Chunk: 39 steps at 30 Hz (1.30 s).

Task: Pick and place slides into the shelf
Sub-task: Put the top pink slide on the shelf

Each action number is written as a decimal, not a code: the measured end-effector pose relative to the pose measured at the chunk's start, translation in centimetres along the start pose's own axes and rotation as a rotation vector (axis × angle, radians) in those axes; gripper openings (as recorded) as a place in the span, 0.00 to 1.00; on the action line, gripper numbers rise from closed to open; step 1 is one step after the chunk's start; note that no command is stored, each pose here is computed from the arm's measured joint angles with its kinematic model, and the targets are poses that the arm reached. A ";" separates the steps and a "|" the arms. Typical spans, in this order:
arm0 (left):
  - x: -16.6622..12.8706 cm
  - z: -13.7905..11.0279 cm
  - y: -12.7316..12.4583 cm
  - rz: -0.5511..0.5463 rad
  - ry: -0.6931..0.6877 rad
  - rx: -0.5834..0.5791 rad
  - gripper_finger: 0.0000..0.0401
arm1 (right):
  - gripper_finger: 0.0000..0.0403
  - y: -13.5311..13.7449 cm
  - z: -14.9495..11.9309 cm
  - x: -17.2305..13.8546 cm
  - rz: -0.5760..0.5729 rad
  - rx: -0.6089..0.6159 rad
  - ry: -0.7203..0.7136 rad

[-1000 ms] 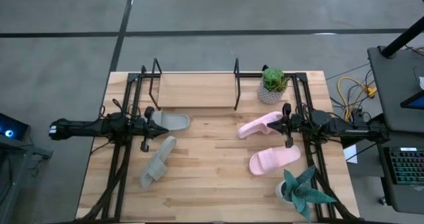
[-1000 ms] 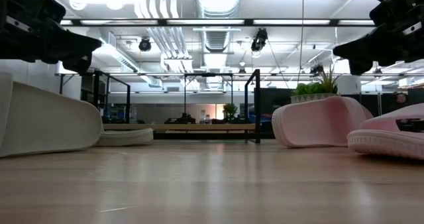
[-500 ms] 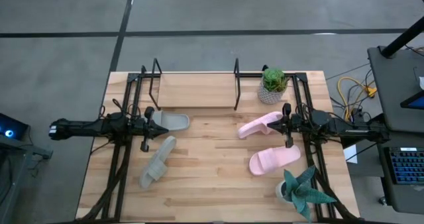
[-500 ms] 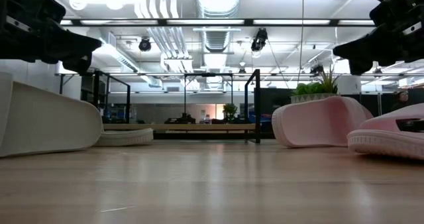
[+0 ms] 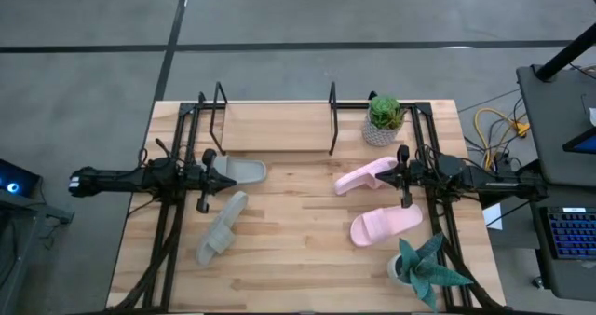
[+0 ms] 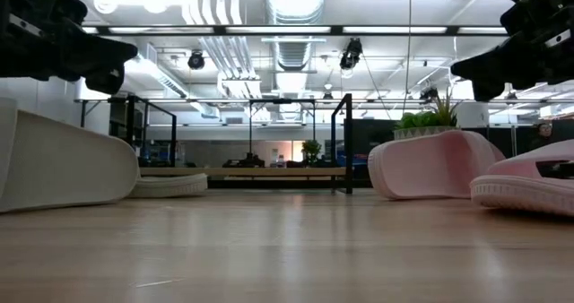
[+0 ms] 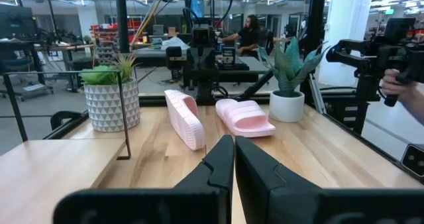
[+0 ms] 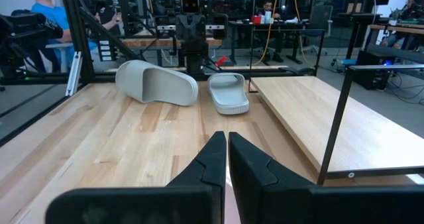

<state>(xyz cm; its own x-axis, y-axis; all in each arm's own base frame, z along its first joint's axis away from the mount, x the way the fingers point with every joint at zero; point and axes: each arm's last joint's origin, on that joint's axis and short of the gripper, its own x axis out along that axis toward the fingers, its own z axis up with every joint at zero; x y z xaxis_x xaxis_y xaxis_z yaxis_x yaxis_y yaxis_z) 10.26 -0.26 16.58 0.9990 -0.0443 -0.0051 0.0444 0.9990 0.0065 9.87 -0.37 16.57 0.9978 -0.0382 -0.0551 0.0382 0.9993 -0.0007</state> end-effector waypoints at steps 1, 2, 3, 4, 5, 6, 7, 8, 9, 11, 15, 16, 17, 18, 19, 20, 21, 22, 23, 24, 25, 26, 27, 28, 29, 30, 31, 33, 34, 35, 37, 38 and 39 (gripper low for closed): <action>0.0 0.0 0.0 0.000 -0.002 0.000 0.00 | 0.02 0.0 0.0 0.0 0.000 0.000 0.000; 0.0 0.1 0.0 0.000 -0.010 0.000 0.00 | 0.02 0.0 0.0 0.0 0.000 0.001 0.000; 0.0 0.2 0.0 0.000 -0.023 0.001 0.00 | 0.02 0.0 0.0 0.0 0.000 0.005 -0.002; 0.0 0.4 0.0 0.000 -0.042 0.001 0.00 | 0.02 0.0 0.1 0.0 0.000 0.007 -0.009; 0.0 0.5 0.0 0.000 -0.055 0.001 0.00 | 0.02 0.0 0.2 0.0 0.000 0.003 -0.019; 0.0 0.6 0.0 0.000 -0.061 0.001 0.00 | 0.02 0.0 0.3 0.0 0.000 0.000 -0.032; 0.0 0.6 0.0 0.000 -0.061 0.002 0.00 | 0.02 0.0 0.5 0.0 0.000 -0.003 -0.047; 0.0 0.7 0.0 0.001 -0.068 0.002 0.00 | 0.02 0.0 0.6 0.0 0.000 -0.004 -0.062; 0.0 0.8 0.0 0.002 -0.086 0.002 0.00 | 0.02 0.0 0.8 0.0 0.000 -0.004 -0.080; -0.1 1.1 0.0 0.003 -0.110 0.003 0.00 | 0.02 0.0 1.1 0.0 0.001 0.004 -0.113; -0.1 1.7 0.0 0.008 -0.178 0.012 0.00 | 0.02 0.0 1.6 -0.1 0.004 0.046 -0.168; -0.2 2.0 0.0 0.011 -0.209 0.011 0.00 | 0.02 0.0 1.7 -0.1 0.005 0.049 -0.176; -0.2 2.2 0.0 0.011 -0.224 0.005 0.00 | 0.02 0.0 1.8 -0.1 0.004 0.048 -0.181; -0.2 2.2 0.0 0.011 -0.225 0.004 0.00 | 0.02 0.0 1.8 -0.1 0.005 0.048 -0.182; -0.1 2.2 0.0 0.011 -0.222 0.004 0.01 | 0.03 0.0 1.8 -0.1 0.004 0.048 -0.182; -0.1 2.2 0.0 0.011 -0.221 0.005 0.03 | 0.04 0.0 1.8 -0.1 0.004 0.045 -0.181; 0.0 2.1 0.0 0.011 -0.217 0.006 0.05 | 0.05 0.0 1.8 -0.1 0.004 0.037 -0.181; 0.1 2.1 0.1 0.013 -0.209 0.014 0.08 | 0.07 0.0 1.8 -0.1 0.003 0.023 -0.181; 0.2 2.0 0.1 0.015 -0.201 0.031 0.11 | 0.10 0.0 1.8 -0.1 0.001 0.006 -0.181; 0.2 2.0 0.1 0.018 -0.198 0.056 0.14 | 0.13 0.0 1.8 -0.1 0.000 -0.008 -0.181; 0.3 2.0 0.1 0.020 -0.198 0.081 0.17 | 0.16 0.0 1.7 -0.1 -0.001 -0.019 -0.180; 0.4 2.0 0.1 0.023 -0.196 0.105 0.20 | 0.19 0.0 1.8 -0.1 -0.002 -0.028 -0.181; 0.4 2.0 0.1 0.025 -0.200 0.124 0.23 | 0.23 0.0 1.8 -0.1 -0.004 -0.038 -0.182; 0.4 2.1 0.1 0.026 -0.206 0.136 0.26 | 0.26 0.0 1.8 -0.1 -0.006 -0.048 -0.186; 0.5 2.2 0.1 0.028 -0.218 0.138 0.29 | 0.29 0.0 1.9 -0.1 -0.007 -0.050 -0.193; 0.5 2.4 0.1 0.029 -0.229 0.139 0.31 | 0.31 0.0 2.0 -0.2 -0.006 -0.046 -0.203; 0.5 2.4 0.1 0.029 -0.231 0.139 0.33 | 0.33 0.0 2.1 -0.2 -0.004 -0.028 -0.211; 0.5 2.5 0.1 0.029 -0.229 0.139 0.35 | 0.37 0.0 2.6 -0.3 0.001 0.020 -0.205; 0.6 2.6 0.1 0.029 -0.237 0.140 0.36 | 0.38 0.0 3.0 -0.5 0.002 0.037 -0.197; 0.6 2.6 0.1 0.030 -0.246 0.140 0.37 | 0.40 0.0 3.6 -0.6 0.003 0.049 -0.192; 0.6 2.6 0.1 0.031 -0.244 0.140 0.37 | 0.42 0.0 4.7 -0.9 0.004 0.073 -0.180; 0.6 2.6 0.1 0.030 -0.243 0.140 0.38 | 0.44 0.0 5.3 -1.0 0.004 0.076 -0.165; 0.6 2.6 0.1 0.031 -0.244 0.140 0.38 | 0.45 0.0 6.0 -1.0 0.003 0.074 -0.150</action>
<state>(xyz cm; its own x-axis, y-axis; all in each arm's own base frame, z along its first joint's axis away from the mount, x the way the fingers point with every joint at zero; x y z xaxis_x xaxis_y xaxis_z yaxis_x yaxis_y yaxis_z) 10.83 -0.23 19.19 0.9709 -0.0313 0.2376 -0.0027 0.9899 0.1416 9.15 -0.35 22.57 0.9946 -0.0408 0.0951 0.0339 0.9968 0.0729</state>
